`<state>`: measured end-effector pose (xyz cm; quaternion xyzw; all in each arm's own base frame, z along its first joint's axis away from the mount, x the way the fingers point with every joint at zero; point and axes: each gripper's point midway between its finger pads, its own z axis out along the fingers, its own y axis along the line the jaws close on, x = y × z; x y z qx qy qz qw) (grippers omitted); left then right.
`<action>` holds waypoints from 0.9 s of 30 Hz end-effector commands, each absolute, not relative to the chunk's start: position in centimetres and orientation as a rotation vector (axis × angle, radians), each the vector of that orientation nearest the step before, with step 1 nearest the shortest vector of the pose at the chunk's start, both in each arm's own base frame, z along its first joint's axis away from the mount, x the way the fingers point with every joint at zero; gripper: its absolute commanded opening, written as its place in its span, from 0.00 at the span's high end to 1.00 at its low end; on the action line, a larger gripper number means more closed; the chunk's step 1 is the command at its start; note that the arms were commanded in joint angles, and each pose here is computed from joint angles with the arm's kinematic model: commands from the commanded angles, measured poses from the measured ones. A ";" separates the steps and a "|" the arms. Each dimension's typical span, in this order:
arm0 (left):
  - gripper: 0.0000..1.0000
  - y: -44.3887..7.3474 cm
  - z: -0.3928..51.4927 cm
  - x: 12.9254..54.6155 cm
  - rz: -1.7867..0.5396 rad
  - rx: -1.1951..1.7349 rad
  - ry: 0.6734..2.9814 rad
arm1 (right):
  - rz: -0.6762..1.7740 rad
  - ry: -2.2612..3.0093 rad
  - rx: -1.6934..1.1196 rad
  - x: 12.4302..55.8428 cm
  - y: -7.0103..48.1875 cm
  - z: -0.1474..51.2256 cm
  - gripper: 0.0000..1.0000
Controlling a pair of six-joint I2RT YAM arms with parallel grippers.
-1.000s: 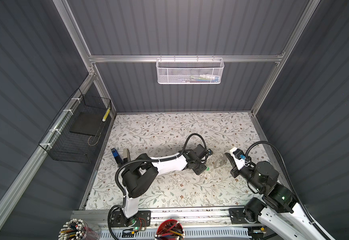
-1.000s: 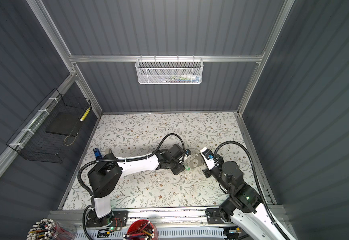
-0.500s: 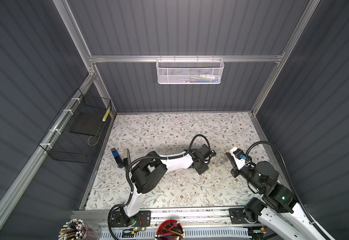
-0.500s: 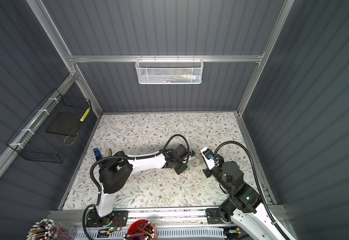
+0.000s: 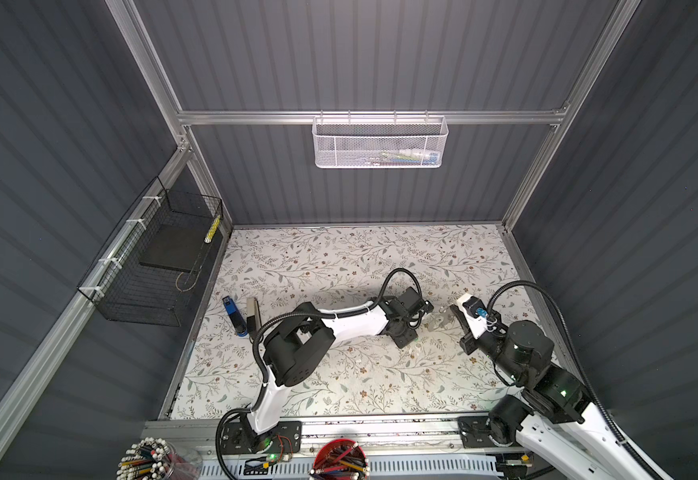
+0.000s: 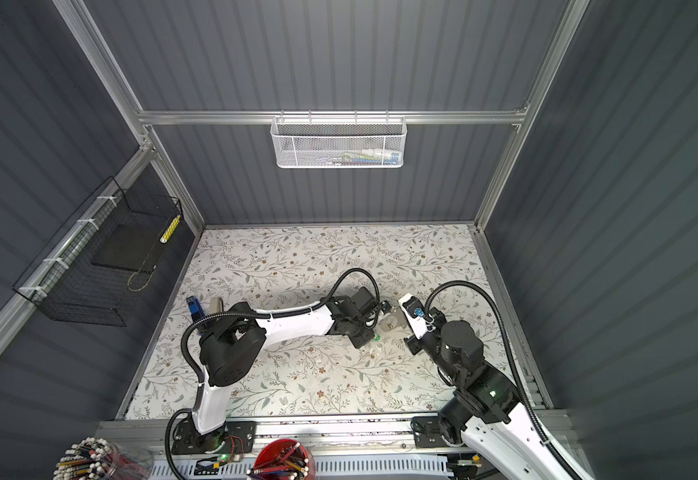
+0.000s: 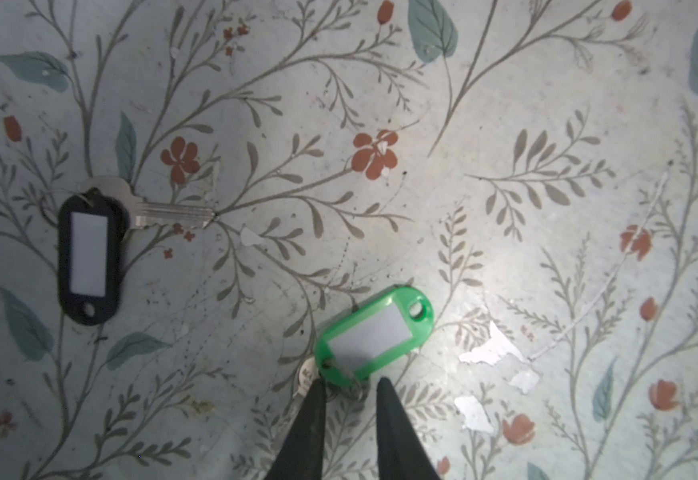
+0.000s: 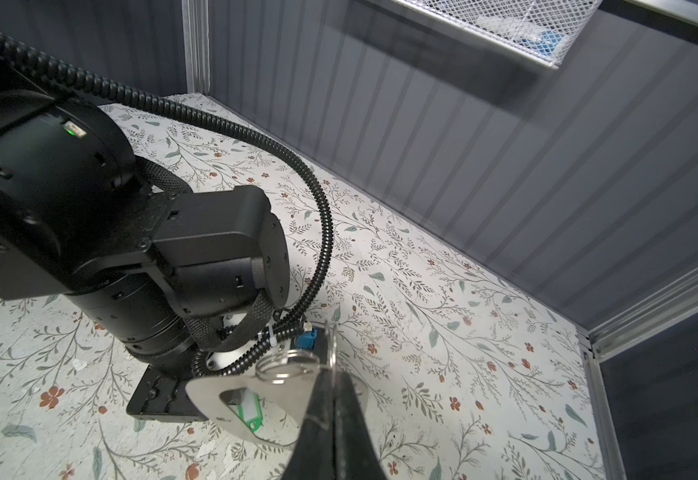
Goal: Put the keys on the keyring
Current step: 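Lower the open left gripper onto the green tag and align with it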
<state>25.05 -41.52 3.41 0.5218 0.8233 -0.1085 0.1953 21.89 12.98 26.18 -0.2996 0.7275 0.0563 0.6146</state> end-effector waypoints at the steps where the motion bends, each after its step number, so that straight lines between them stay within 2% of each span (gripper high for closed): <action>1: 0.74 -41.6 2.8 24.8 -0.297 1.491 2.329 | 0.121 1.638 -0.665 22.0 12.8 27.8 1.00; 14: 0.70 -40.0 5.3 27.6 -0.222 1.306 2.316 | 0.125 1.639 -0.666 22.1 12.9 27.7 1.00; 21: 0.63 -39.6 4.7 26.8 -0.249 1.326 2.334 | 0.124 1.639 -0.664 22.1 12.8 27.8 1.00; 27: 0.63 -39.4 6.0 26.8 -0.251 1.306 2.310 | 0.123 1.639 -0.661 22.1 12.8 27.8 1.00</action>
